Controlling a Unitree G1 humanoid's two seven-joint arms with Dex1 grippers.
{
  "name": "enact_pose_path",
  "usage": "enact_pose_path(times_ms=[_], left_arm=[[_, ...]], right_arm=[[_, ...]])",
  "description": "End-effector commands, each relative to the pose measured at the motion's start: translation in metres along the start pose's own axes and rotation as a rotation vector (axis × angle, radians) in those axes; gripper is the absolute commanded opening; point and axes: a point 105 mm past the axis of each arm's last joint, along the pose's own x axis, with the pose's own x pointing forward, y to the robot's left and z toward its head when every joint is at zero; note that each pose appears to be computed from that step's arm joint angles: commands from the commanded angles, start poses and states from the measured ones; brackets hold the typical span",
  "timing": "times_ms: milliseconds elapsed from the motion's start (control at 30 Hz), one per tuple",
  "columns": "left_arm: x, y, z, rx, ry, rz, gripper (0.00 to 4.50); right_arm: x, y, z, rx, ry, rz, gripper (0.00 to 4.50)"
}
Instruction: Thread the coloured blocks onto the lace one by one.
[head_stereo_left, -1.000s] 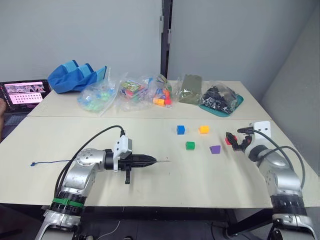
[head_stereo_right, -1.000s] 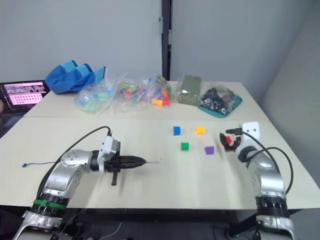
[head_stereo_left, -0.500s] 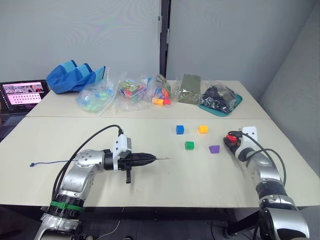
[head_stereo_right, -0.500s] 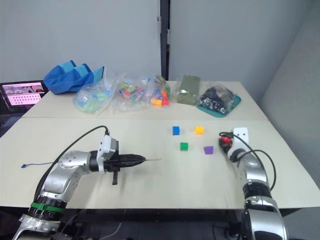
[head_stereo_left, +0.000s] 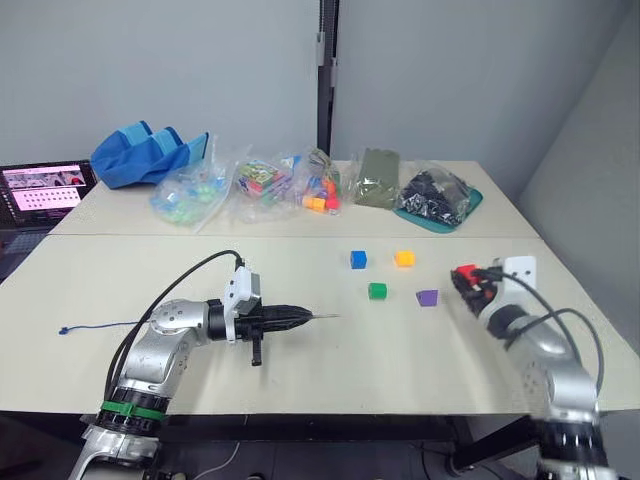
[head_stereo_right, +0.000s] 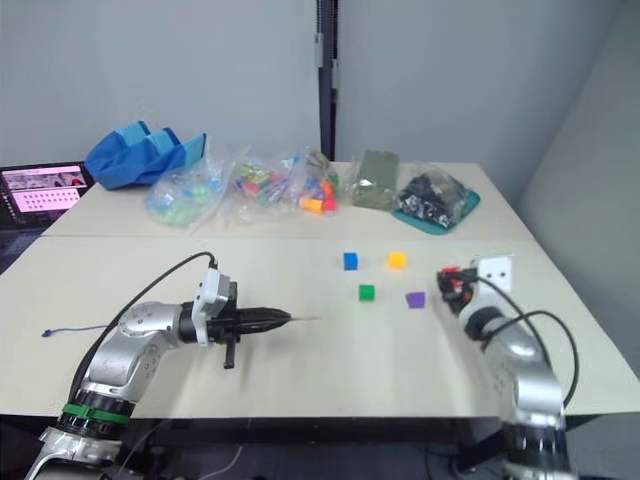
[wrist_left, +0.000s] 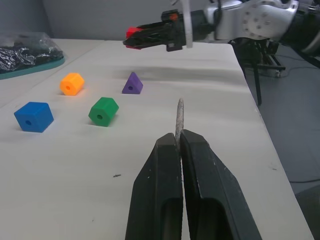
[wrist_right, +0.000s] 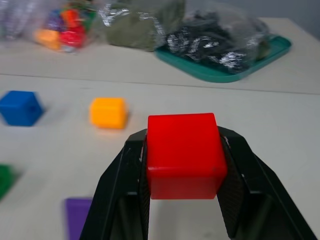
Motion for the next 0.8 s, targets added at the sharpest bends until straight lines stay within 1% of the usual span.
enact_pose_path(times_ms=[33, 100, 233, 333, 400, 500, 567, 600, 633, 700, 767, 800], left_arm=[[0.003, 0.006, 0.009, 0.042, -0.012, -0.026, 0.0], [0.006, 0.008, 0.011, 0.047, -0.016, -0.042, 0.0], [0.009, 0.01, 0.011, 0.06, -0.009, -0.063, 0.0], [0.009, 0.011, 0.011, 0.062, -0.006, -0.066, 0.0], [0.008, 0.01, 0.01, 0.064, -0.001, -0.068, 0.0], [0.008, 0.008, 0.009, 0.059, 0.008, -0.076, 0.0], [0.007, 0.008, 0.009, 0.057, 0.008, -0.074, 0.0], [0.007, 0.008, 0.008, 0.057, 0.009, -0.073, 0.0], [0.008, 0.007, 0.008, 0.056, 0.008, -0.072, 0.0], [0.008, 0.007, 0.008, 0.055, 0.0, -0.063, 0.0], [0.007, 0.006, 0.008, 0.052, -0.008, -0.048, 0.0], [0.006, 0.005, 0.007, 0.049, -0.009, -0.04, 0.0]], right_arm=[[-0.017, 0.046, 0.004, 0.037, -0.032, 0.043, 1.19], [-0.025, 0.059, -0.01, 0.075, 0.005, 0.025, 1.19], [-0.032, 0.073, -0.031, 0.128, 0.075, 0.006, 1.19], [-0.036, 0.087, -0.046, 0.191, 0.151, 0.04, 1.19], [-0.037, 0.094, -0.046, 0.251, 0.153, 0.066, 1.19], [-0.036, 0.098, -0.038, 0.316, 0.136, 0.091, 1.19], [-0.035, 0.095, -0.031, 0.335, 0.12, 0.089, 2.24], [-0.035, 0.091, -0.026, 0.32, 0.111, 0.087, 2.47], [-0.035, 0.087, -0.022, 0.293, 0.104, 0.09, 2.95], [-0.036, 0.079, -0.011, 0.239, 0.092, 0.118, 3.65], [-0.038, 0.074, 0.004, 0.185, 0.085, 0.208, 4.34], [-0.039, 0.077, 0.01, 0.152, 0.092, 0.286, 4.49]])
